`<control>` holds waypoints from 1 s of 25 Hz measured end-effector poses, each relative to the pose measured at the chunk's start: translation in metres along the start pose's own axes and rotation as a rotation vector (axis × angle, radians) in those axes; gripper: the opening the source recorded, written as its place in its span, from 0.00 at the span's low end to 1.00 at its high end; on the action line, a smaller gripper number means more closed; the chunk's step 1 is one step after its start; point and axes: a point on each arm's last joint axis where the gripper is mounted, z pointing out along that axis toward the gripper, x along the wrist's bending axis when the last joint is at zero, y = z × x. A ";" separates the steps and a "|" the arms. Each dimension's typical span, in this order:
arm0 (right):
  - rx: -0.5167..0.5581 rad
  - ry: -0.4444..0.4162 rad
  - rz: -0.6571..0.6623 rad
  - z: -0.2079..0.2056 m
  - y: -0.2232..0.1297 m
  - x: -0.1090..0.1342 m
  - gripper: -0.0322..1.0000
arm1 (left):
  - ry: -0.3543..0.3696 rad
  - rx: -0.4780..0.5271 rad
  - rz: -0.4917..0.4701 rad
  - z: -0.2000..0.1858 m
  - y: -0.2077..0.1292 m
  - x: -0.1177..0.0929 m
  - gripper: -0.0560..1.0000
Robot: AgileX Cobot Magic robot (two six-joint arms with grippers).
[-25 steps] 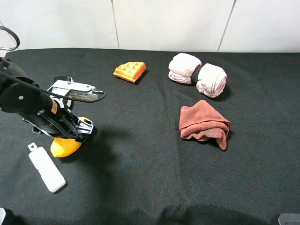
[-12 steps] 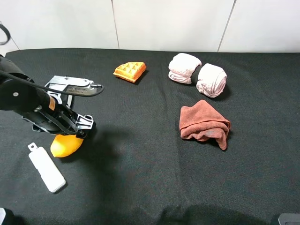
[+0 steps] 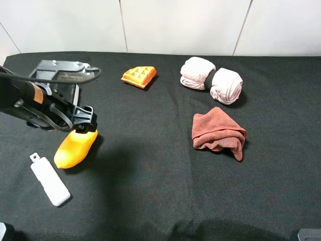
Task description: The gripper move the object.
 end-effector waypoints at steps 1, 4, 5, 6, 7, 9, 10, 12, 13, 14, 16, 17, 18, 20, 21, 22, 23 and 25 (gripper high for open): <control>0.000 0.000 0.000 0.000 0.000 0.000 0.70 | -0.002 -0.014 0.003 -0.006 0.000 0.001 0.87; 0.000 0.000 0.000 0.000 0.000 0.000 0.70 | -0.006 -0.056 0.008 -0.025 0.001 0.003 0.87; 0.000 0.000 0.000 0.000 0.000 0.000 0.70 | -0.010 -0.077 0.006 -0.032 0.001 0.004 0.87; 0.000 0.000 0.000 0.000 0.000 0.000 0.70 | -0.010 -0.090 0.007 -0.038 0.000 0.005 0.87; 0.000 0.000 0.000 0.000 0.000 0.000 0.70 | -0.011 -0.105 0.010 -0.046 -0.001 0.006 0.87; 0.000 0.000 0.000 0.000 0.000 0.000 0.70 | -0.014 -0.142 0.015 -0.061 -0.004 0.009 0.87; 0.000 0.000 0.000 0.000 0.000 0.000 0.70 | -0.012 -0.153 0.018 -0.068 -0.005 0.011 0.87; 0.000 0.000 0.000 0.000 0.000 0.000 0.70 | -0.004 -0.191 0.026 -0.084 -0.009 0.015 0.87; 0.000 0.000 0.000 0.000 0.000 0.000 0.70 | 0.008 -0.198 0.029 -0.091 -0.011 0.018 0.87; 0.000 0.000 0.000 0.000 0.000 0.000 0.70 | 0.019 -0.209 0.034 -0.100 -0.012 0.020 0.87; 0.000 0.000 0.000 0.000 0.000 0.000 0.70 | 0.047 -0.235 0.043 -0.119 -0.014 0.026 0.87; 0.000 0.000 0.000 0.000 0.000 0.000 0.70 | 0.066 -0.235 0.047 -0.127 -0.016 0.029 0.87; 0.000 0.000 0.000 0.000 0.000 0.000 0.70 | 0.086 -0.244 0.053 -0.137 -0.018 0.032 0.87; 0.000 0.000 0.000 0.000 0.000 0.000 0.70 | 0.124 -0.264 0.064 -0.153 -0.023 0.039 0.87; 0.000 0.000 0.000 0.000 0.000 0.000 0.70 | 0.144 -0.266 0.066 -0.159 -0.026 0.042 0.87; 0.000 0.000 0.000 0.000 0.000 0.000 0.70 | 0.164 -0.270 0.066 -0.165 -0.029 0.046 0.87; 0.000 0.000 0.000 0.000 0.000 0.000 0.70 | 0.183 -0.277 0.065 -0.170 -0.033 0.049 0.87; 0.000 0.000 0.000 0.000 0.000 0.000 0.70 | 0.229 -0.263 0.058 -0.177 -0.042 0.056 0.87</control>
